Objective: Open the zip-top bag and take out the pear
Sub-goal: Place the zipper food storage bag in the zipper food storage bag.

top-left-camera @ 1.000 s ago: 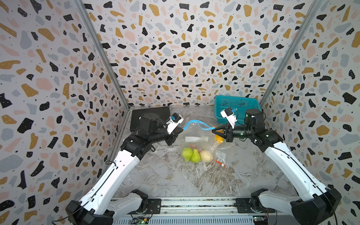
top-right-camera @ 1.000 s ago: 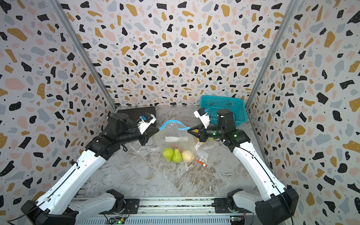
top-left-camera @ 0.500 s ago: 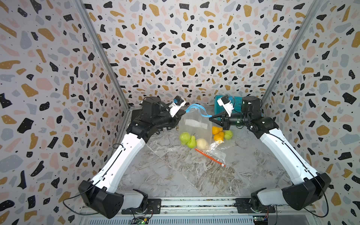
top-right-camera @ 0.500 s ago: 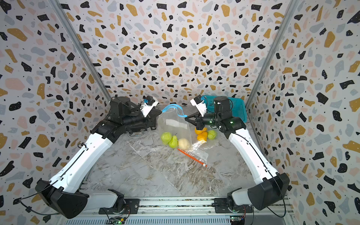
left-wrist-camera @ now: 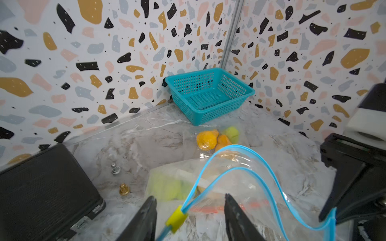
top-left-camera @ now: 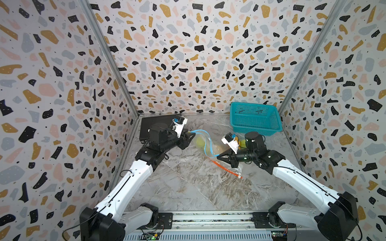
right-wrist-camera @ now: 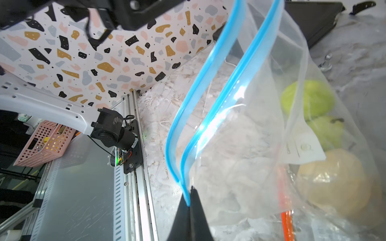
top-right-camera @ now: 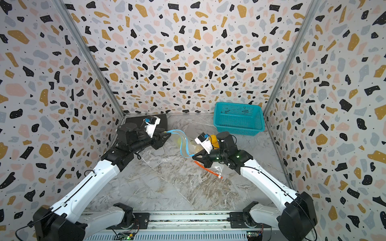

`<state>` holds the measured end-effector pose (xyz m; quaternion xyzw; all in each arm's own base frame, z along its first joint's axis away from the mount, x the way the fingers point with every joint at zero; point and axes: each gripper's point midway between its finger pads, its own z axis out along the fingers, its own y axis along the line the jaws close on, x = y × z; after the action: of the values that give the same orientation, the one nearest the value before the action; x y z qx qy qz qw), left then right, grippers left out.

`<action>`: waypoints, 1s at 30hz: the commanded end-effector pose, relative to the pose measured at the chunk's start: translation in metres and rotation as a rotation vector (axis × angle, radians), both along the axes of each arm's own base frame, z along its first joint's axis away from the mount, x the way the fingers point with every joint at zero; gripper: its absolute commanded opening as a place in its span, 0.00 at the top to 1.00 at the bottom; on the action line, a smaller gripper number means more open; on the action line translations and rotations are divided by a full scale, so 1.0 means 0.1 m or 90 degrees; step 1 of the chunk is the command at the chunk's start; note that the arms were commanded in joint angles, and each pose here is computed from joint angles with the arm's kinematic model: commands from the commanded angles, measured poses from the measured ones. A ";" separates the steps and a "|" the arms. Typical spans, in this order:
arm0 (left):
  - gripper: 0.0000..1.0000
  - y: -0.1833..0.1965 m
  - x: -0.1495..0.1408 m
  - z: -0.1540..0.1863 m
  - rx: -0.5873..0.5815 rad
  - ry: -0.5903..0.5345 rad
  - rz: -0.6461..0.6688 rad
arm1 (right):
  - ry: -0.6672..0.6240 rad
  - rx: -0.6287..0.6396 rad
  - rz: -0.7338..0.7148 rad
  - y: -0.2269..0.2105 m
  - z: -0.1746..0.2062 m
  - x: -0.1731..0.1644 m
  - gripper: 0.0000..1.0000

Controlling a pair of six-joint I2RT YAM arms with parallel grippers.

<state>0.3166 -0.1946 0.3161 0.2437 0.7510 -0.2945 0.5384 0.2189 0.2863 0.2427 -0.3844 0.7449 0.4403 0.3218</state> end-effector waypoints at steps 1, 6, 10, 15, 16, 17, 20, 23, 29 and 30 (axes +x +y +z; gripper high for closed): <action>0.38 0.01 -0.29 0.41 -0.128 -0.001 -0.017 | -0.055 0.049 -0.024 0.02 0.33 0.08 1.00; 0.35 0.14 -0.65 0.31 -0.147 0.070 -0.001 | -0.056 0.039 -0.031 0.02 0.36 0.12 1.00; 0.34 0.11 -0.83 0.14 -0.179 0.158 -0.013 | -0.053 0.033 -0.039 0.02 0.35 0.16 1.00; 0.31 0.17 -0.85 -0.09 -0.214 0.225 0.035 | -0.053 0.033 -0.043 0.02 0.37 0.17 1.00; 0.30 0.15 -0.82 -0.10 -0.223 0.232 0.037 | -0.051 0.033 -0.043 0.02 0.37 0.17 1.00; 0.30 0.13 -0.78 -0.09 -0.233 0.237 0.038 | -0.050 0.033 -0.043 0.02 0.36 0.17 1.00; 0.29 0.01 -0.64 -0.09 -0.262 0.266 0.029 | -0.044 0.028 -0.045 0.02 0.33 0.17 1.00; 0.28 -0.05 -0.54 -0.07 -0.286 0.287 0.029 | -0.039 0.019 -0.047 0.01 0.28 0.17 1.00; 0.27 -0.17 -0.42 -0.15 -0.286 0.325 0.034 | -0.034 0.012 -0.048 0.00 0.21 0.17 1.00; 0.27 -0.20 -0.40 -0.14 -0.291 0.326 0.031 | -0.033 0.011 -0.050 0.00 0.19 0.17 1.00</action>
<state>0.2683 -0.2077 0.2744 0.0164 0.8073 -0.4709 0.3552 0.2346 0.2861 0.2534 -0.3630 0.7502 0.4255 0.3526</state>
